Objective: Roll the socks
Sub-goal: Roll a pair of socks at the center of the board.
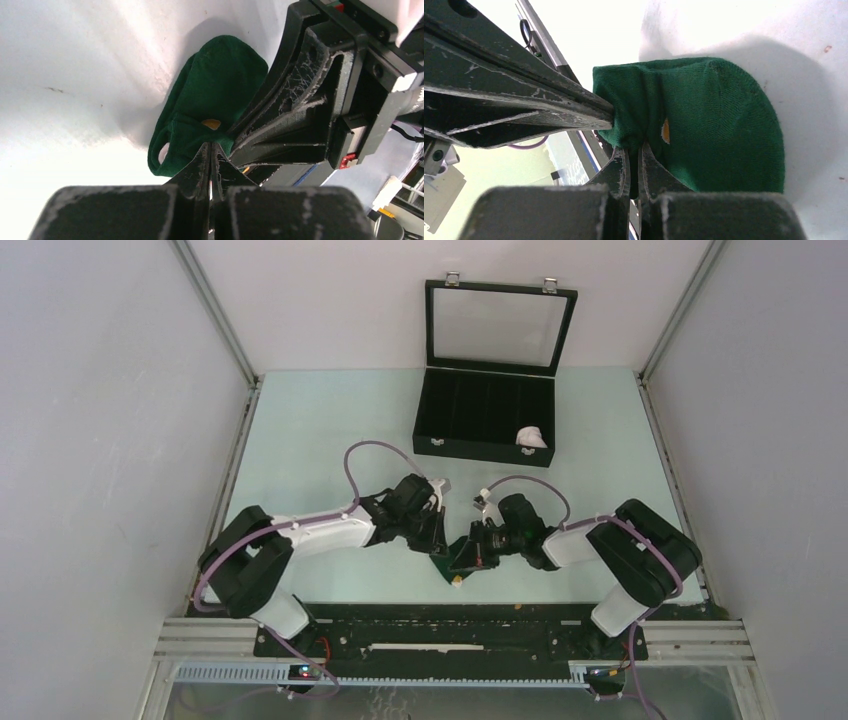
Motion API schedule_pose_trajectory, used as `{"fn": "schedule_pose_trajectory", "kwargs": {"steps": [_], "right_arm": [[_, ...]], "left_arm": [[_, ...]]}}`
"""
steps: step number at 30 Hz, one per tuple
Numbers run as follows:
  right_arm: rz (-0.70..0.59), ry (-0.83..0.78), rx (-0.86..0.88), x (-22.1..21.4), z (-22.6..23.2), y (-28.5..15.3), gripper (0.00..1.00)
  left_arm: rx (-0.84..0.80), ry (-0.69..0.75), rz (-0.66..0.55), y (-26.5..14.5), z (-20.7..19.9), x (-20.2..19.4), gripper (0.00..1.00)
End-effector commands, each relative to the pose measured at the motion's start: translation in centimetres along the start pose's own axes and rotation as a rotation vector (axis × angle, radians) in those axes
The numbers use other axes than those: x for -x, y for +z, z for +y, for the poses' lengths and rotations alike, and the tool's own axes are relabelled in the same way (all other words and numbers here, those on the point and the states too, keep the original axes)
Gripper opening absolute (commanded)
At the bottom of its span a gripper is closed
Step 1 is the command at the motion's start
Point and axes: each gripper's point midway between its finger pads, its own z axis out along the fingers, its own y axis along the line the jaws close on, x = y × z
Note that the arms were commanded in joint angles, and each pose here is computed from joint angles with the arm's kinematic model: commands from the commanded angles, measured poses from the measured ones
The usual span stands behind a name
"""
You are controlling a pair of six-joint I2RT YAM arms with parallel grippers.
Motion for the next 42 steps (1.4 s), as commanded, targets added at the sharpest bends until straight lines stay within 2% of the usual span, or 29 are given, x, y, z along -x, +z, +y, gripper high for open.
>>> {"fn": "schedule_pose_trajectory", "kwargs": {"steps": [1, 8, 16, 24, 28, 32, 34, 35, 37, 38, 40, 42], "right_arm": [[0.009, 0.114, -0.224, -2.4, -5.2, -0.9, 0.05], [-0.048, 0.066, -0.217, -0.7, -4.0, -1.3, 0.14], [-0.2, -0.113, -0.205, 3.6, -0.3, -3.0, 0.34], [-0.337, -0.327, -0.196, 6.3, 3.6, -6.6, 0.45], [-0.417, -0.448, -0.11, 7.5, 6.7, -8.9, 0.49], [-0.573, -0.455, 0.002, 9.5, 10.4, -12.7, 0.54], [-0.629, -0.404, 0.066, 10.1, 11.9, -14.5, 0.5], [-0.644, -0.385, 0.095, 10.0, 12.6, -15.1, 0.43], [-0.664, -0.349, 0.114, 9.8, 13.0, -15.9, 0.22], [-0.669, -0.345, 0.121, 9.6, 13.1, -16.0, 0.18], [-0.661, -0.359, 0.134, 9.1, 13.1, -16.0, 0.17], [-0.632, -0.389, 0.132, 8.5, 13.0, -15.7, 0.25]], "left_arm": [[0.022, 0.035, 0.024, 0.6, -0.1, 0.2, 0.03], [0.061, 0.029, 0.061, 1.4, 1.2, -1.2, 0.03], [0.082, 0.033, 0.078, 2.1, 2.1, -2.0, 0.01], [0.079, 0.037, 0.074, 2.3, 2.0, -1.9, 0.01], [0.077, 0.037, 0.074, 2.4, 2.0, -1.9, 0.0], [0.078, 0.04, 0.072, 2.3, 1.9, -1.8, 0.0], [0.081, 0.039, 0.069, 2.2, 2.0, -1.8, 0.0], [0.082, 0.039, 0.07, 2.2, 2.0, -1.8, 0.0], [0.082, 0.037, 0.068, 2.2, 2.0, -1.8, 0.0], [0.082, 0.036, 0.069, 2.2, 2.0, -1.8, 0.0], [0.083, 0.036, 0.07, 2.2, 2.0, -1.9, 0.0], [0.083, 0.038, 0.066, 2.1, 2.0, -1.8, 0.0]]}}
